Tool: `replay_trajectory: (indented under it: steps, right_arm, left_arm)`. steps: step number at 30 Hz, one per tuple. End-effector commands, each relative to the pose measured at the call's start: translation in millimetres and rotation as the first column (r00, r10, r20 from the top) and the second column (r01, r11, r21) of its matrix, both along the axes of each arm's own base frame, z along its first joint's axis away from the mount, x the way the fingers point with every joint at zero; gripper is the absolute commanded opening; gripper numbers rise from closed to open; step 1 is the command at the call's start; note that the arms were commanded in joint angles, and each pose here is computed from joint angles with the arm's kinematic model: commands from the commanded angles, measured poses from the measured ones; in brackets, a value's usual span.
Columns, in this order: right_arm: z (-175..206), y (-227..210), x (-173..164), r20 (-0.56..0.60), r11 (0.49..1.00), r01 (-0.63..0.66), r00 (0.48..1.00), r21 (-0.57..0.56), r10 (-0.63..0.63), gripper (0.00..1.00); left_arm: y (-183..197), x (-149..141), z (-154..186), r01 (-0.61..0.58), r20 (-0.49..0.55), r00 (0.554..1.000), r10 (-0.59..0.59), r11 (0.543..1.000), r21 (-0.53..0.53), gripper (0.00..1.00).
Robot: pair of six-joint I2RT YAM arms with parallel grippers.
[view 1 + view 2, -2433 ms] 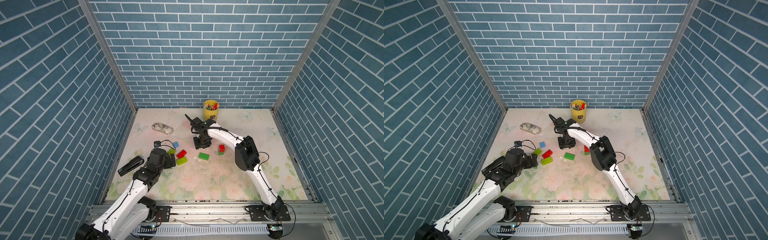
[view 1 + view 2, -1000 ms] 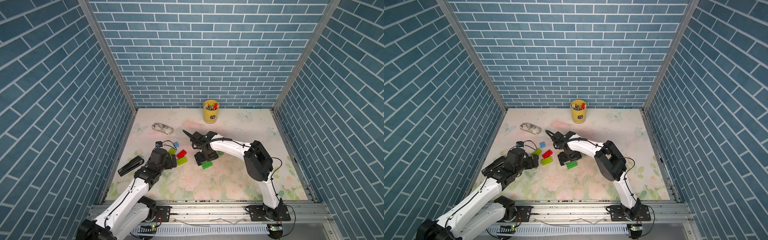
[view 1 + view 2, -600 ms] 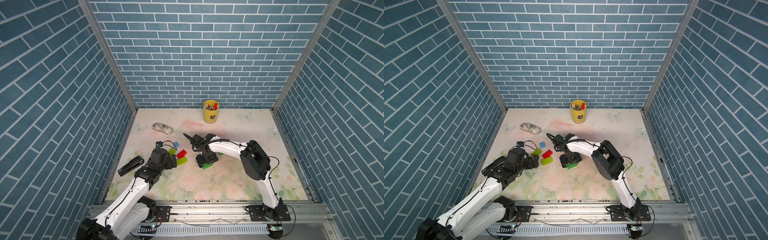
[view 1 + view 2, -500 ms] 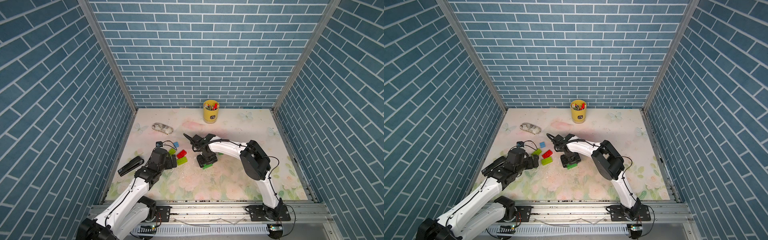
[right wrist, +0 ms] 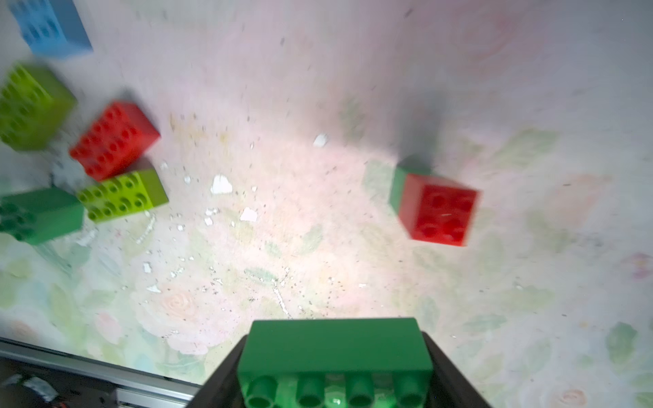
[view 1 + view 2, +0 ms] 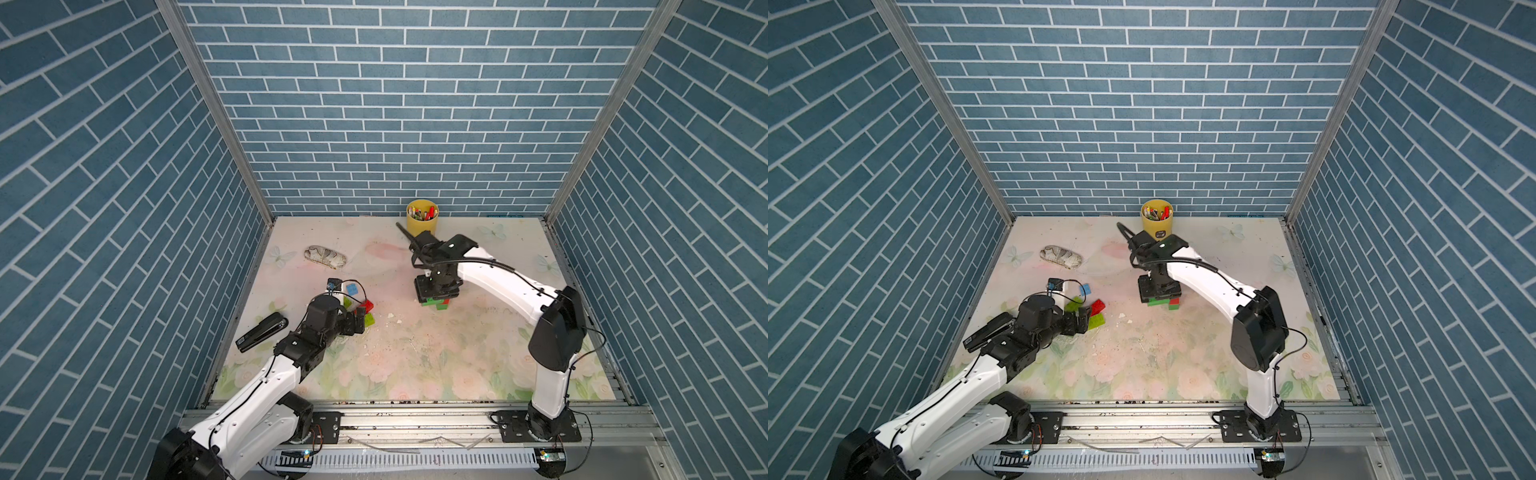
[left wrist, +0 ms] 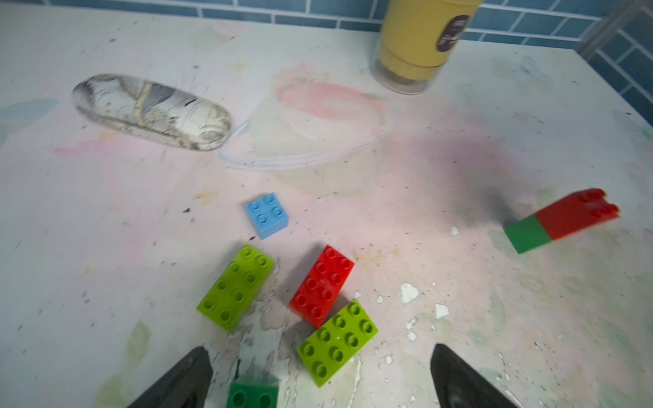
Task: Assemble a spoon with lego
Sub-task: Pick up the lego brick from the center of the board, then assemble the lego brick with the lego brick.
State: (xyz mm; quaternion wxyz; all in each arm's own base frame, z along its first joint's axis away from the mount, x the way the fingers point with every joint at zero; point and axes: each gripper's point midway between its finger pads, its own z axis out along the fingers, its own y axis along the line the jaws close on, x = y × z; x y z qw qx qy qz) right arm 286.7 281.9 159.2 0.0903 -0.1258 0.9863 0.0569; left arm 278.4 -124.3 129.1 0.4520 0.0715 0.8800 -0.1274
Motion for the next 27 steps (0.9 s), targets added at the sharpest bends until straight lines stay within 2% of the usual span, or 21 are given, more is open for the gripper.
replay_trajectory:
  steps: [1,5,11,17,20,27]
  right_arm:
    - [-4,-35,5,-0.041,0.994,0.066,0.997,-0.089,-0.07,0.56]
    - [-14,-45,21,-0.058,0.994,0.059,0.996,-0.089,-0.065,0.56]
    - [-25,-46,31,-0.077,0.996,0.033,0.996,-0.084,-0.04,0.56]
    - [-36,-40,34,-0.102,0.998,0.018,0.995,-0.066,-0.025,0.56]
    - [-41,-40,35,-0.107,0.997,0.01,0.994,-0.072,-0.017,0.56]
    - [-50,-39,38,-0.117,0.998,0.008,0.993,-0.069,-0.016,0.56]
  left_arm:
    - [-31,5,16,0.151,0.135,0.979,-0.153,0.988,0.025,0.99]
    - [-62,3,18,0.276,0.187,0.944,-0.273,0.961,0.011,0.99]
    - [-106,-3,20,0.449,0.241,0.861,-0.449,0.892,0.056,0.99]
    - [-138,-11,16,0.557,0.259,0.791,-0.554,0.828,0.071,0.99]
    - [-146,-13,14,0.579,0.254,0.776,-0.577,0.812,0.077,0.99]
    - [-151,-12,12,0.583,0.251,0.774,-0.582,0.809,0.078,1.0]
